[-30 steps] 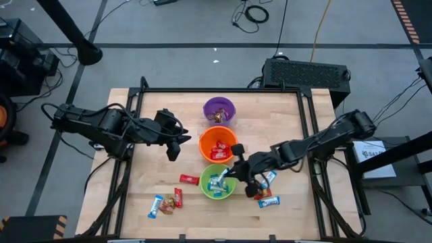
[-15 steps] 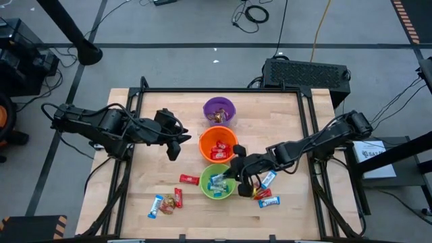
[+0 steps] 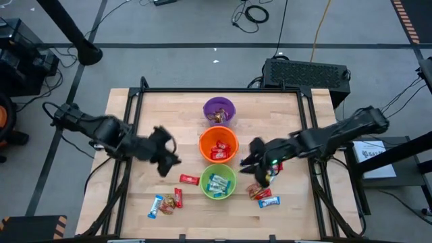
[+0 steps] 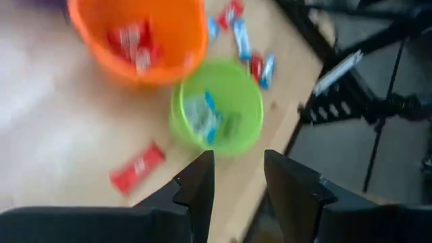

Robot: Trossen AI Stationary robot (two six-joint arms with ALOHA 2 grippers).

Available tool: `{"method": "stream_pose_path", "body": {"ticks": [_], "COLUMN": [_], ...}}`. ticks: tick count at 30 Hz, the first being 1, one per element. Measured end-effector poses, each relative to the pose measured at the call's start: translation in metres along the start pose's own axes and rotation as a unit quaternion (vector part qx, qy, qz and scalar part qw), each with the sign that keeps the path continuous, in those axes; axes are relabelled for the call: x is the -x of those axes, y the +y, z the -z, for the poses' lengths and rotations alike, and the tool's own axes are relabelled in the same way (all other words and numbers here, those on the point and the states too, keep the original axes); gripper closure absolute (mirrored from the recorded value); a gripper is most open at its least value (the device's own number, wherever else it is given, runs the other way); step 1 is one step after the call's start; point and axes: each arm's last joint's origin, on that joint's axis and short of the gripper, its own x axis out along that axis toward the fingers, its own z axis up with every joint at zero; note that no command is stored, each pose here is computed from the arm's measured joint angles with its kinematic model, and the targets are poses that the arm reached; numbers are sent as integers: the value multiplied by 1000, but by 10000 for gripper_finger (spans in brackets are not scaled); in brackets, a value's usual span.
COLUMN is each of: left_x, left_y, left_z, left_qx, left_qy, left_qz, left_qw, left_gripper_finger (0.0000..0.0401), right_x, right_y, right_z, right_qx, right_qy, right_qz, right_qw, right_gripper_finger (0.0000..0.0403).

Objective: Sort candy by brand, put in halloween buckets
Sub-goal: Put golden candy into the purple bucket

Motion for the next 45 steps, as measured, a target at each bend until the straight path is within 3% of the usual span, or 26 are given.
{"method": "stream_pose_path", "body": {"ticks": [6,10,15,20,24,34,38,45], "left_x": [-20,-43,-69,-89,-105,-134,-144,-155], "left_y": [-5,-2,12,18,30,69,84,92], "left_z": [58,93,125,139,148,159,159,153], "left_qx": [80,131,195,205,180,137,115,73], "left_qy": [84,143,186,192,183,181,224,235], "left_qz": [-82,-143,-221,-184,-163,-176,-176,-157], "left_qw": [990,971,937,942,953,958,952,957], "left_gripper_finger": [265,265,258,243,239,239,240,240], "right_x": [52,69,73,68,66,64,64,64], "right_y": [-15,-22,-25,-24,-24,-24,-24,-24], "right_z": [6,9,11,12,12,12,12,12], "right_qx": [-24,-17,-15,-13,-13,-12,-17,-28], "right_qy": [-20,-38,-38,-27,-23,-19,-20,-24], "right_qz": [97,144,158,158,159,162,162,160], "right_qw": [995,989,987,987,987,987,986,987], "right_gripper_finger": [266,266,266,266,266,266,266,266]}}
